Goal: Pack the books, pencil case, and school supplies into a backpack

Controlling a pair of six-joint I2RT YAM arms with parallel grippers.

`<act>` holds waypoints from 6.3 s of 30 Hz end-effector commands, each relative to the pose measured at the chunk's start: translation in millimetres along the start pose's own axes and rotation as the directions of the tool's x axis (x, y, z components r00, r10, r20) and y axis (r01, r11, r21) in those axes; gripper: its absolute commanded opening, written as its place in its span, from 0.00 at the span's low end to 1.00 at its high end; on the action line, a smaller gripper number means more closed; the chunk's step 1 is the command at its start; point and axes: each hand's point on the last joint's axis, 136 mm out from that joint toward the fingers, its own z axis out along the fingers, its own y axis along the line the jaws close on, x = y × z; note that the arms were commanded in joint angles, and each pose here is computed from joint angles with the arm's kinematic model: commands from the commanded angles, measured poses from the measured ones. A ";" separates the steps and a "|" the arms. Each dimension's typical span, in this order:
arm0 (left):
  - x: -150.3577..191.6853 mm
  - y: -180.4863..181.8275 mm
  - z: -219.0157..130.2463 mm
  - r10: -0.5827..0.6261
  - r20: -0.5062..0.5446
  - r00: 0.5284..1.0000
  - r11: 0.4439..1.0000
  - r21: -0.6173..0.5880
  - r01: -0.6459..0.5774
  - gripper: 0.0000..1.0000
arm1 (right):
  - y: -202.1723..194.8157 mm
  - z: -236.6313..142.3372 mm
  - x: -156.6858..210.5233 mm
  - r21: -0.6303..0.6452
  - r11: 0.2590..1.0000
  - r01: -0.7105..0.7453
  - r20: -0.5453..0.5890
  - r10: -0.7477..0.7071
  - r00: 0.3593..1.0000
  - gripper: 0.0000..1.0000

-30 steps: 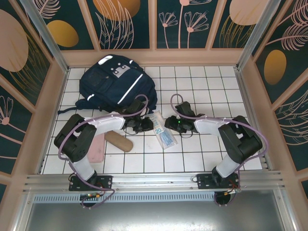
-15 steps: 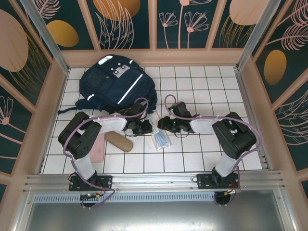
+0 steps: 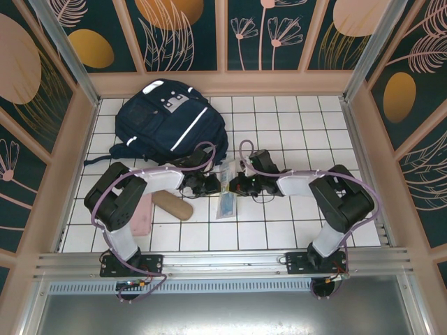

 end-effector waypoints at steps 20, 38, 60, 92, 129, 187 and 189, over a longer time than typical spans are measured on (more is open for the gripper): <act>-188.5 -16.5 -125.1 0.340 0.332 0.880 0.879 -0.444 -0.173 0.44 | -1.3 -93.9 -45.4 -0.022 0.998 -0.062 0.315 0.066 0.947 0.00; -222.8 48.5 -83.0 0.474 0.162 0.865 0.644 -0.734 -0.216 0.48 | 7.6 -107.3 -45.0 -0.094 0.994 -0.051 0.331 0.079 0.940 0.00; -245.2 -73.2 -192.7 0.420 0.476 0.772 0.874 -0.440 -0.205 0.00 | 55.4 -118.4 -96.1 -0.241 0.970 0.047 0.451 0.069 0.890 0.00; -276.6 -139.5 -321.9 0.230 0.725 0.648 0.951 -0.027 -0.308 0.00 | 152.4 -0.8 -233.9 -0.541 0.841 0.014 0.402 0.244 0.883 0.00; -292.4 -106.6 -315.8 0.178 0.717 0.674 0.970 -0.014 -0.242 0.00 | 204.7 64.9 -237.5 -0.413 0.905 -0.107 0.239 0.221 0.946 0.56; -118.9 173.5 -276.7 -0.192 0.684 0.704 0.817 -0.286 0.500 0.97 | 85.3 -30.6 -83.9 0.191 0.973 0.128 0.293 -0.181 0.939 0.60; -99.7 194.4 -270.9 -0.222 0.678 0.701 0.778 -0.311 0.546 0.99 | 85.4 -28.6 -80.1 0.196 0.971 0.134 0.284 -0.187 0.941 0.60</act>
